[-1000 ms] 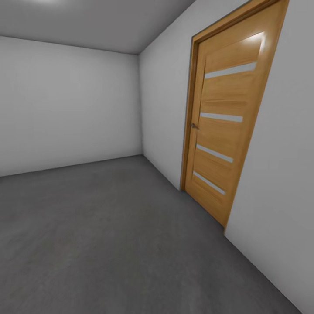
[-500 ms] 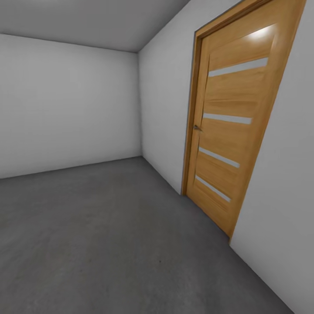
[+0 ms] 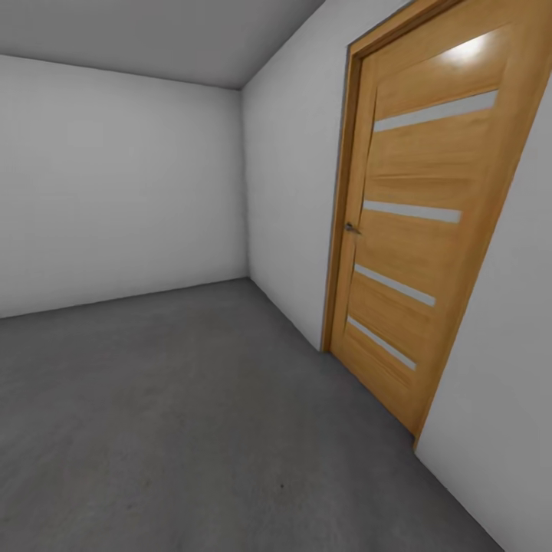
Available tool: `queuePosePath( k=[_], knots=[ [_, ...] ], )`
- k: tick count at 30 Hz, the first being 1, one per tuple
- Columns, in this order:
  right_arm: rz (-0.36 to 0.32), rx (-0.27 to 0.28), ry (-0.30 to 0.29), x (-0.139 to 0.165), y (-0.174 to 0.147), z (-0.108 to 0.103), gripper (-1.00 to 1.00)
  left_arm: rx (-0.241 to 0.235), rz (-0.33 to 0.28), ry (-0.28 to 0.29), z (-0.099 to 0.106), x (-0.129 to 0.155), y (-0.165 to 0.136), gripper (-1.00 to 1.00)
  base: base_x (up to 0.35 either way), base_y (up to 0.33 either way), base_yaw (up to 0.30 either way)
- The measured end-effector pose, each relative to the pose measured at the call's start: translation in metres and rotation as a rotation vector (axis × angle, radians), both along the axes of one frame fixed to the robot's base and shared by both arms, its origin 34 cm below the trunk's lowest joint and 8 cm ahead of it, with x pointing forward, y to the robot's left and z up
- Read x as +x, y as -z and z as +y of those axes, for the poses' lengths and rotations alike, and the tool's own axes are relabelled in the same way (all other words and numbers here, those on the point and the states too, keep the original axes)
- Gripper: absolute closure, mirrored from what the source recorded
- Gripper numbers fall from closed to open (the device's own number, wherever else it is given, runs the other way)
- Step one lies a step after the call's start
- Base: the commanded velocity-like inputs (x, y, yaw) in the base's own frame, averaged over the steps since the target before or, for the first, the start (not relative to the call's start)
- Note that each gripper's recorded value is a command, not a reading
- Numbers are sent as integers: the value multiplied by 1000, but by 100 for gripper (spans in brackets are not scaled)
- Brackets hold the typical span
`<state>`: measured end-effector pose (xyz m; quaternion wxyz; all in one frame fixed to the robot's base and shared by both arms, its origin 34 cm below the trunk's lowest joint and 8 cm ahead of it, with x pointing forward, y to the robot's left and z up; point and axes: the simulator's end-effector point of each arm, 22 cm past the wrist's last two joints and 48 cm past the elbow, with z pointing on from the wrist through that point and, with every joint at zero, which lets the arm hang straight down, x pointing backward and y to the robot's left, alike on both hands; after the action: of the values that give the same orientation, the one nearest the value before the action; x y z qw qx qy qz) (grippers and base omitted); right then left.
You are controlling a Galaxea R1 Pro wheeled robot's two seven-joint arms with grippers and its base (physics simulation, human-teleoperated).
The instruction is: Move the two storage containers from the living room to the garage. In the garage, place one container on the floor and stack the other container on top of it (either order is fine).
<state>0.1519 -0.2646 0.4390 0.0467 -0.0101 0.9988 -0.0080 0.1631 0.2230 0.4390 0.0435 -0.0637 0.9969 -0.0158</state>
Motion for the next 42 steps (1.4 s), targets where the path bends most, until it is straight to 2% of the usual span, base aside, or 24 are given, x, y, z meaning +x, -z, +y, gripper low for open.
queuePosePath(
  k=[7, 21, 42],
  knots=[
    [-2, 0, 4, 0, 0, 0, -100, 0, 0, 0, 0, 0, 0, -100, 321, 0, -36],
    [-9, 1, 2, 2, 0, 1, -100, 1, 0, 0, 0, 0, 0, -100, 321, 20, -228],
    [-9, 1, 2, 2, 0, 1, -100, 2, 0, -1, 1, 0, 0, -100, 312, 180, -243]
  ],
)
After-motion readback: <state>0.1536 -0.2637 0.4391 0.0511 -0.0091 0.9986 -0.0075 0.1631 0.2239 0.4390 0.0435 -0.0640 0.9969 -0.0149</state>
